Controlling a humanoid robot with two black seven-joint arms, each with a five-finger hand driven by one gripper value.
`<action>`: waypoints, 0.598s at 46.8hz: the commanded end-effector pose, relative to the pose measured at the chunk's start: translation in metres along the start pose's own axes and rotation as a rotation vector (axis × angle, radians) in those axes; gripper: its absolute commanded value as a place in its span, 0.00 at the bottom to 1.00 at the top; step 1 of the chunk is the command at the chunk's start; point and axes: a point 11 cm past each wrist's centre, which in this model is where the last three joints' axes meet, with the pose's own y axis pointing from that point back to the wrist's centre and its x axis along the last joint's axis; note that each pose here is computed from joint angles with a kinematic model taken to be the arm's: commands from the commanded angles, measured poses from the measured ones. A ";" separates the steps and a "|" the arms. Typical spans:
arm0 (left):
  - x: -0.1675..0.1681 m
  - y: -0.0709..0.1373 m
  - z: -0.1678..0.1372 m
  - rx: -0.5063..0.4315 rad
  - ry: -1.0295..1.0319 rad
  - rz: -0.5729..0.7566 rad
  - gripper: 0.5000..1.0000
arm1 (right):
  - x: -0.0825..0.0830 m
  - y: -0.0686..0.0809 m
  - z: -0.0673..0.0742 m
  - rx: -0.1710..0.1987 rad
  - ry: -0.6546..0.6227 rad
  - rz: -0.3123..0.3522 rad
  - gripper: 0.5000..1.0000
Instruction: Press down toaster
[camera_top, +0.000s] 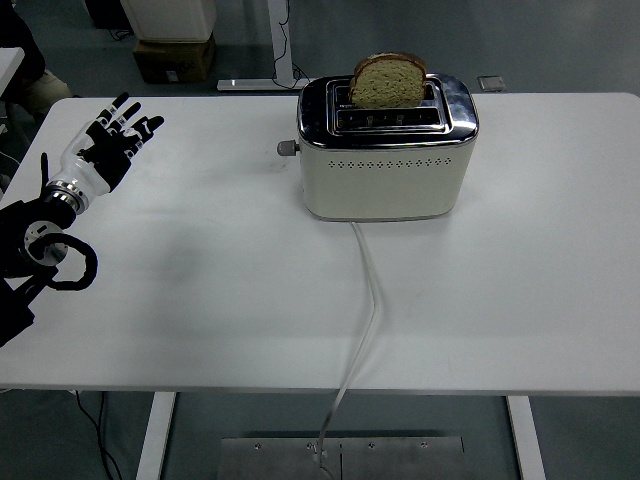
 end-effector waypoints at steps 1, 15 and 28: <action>0.000 0.000 0.001 -0.002 0.000 -0.001 1.00 | 0.000 0.000 0.000 0.000 0.000 0.000 1.00; 0.000 0.000 0.000 -0.001 0.002 -0.001 1.00 | 0.000 0.000 0.000 0.000 0.000 0.000 1.00; -0.003 -0.001 -0.004 0.004 0.007 -0.005 1.00 | 0.000 0.000 0.000 0.000 0.000 0.000 1.00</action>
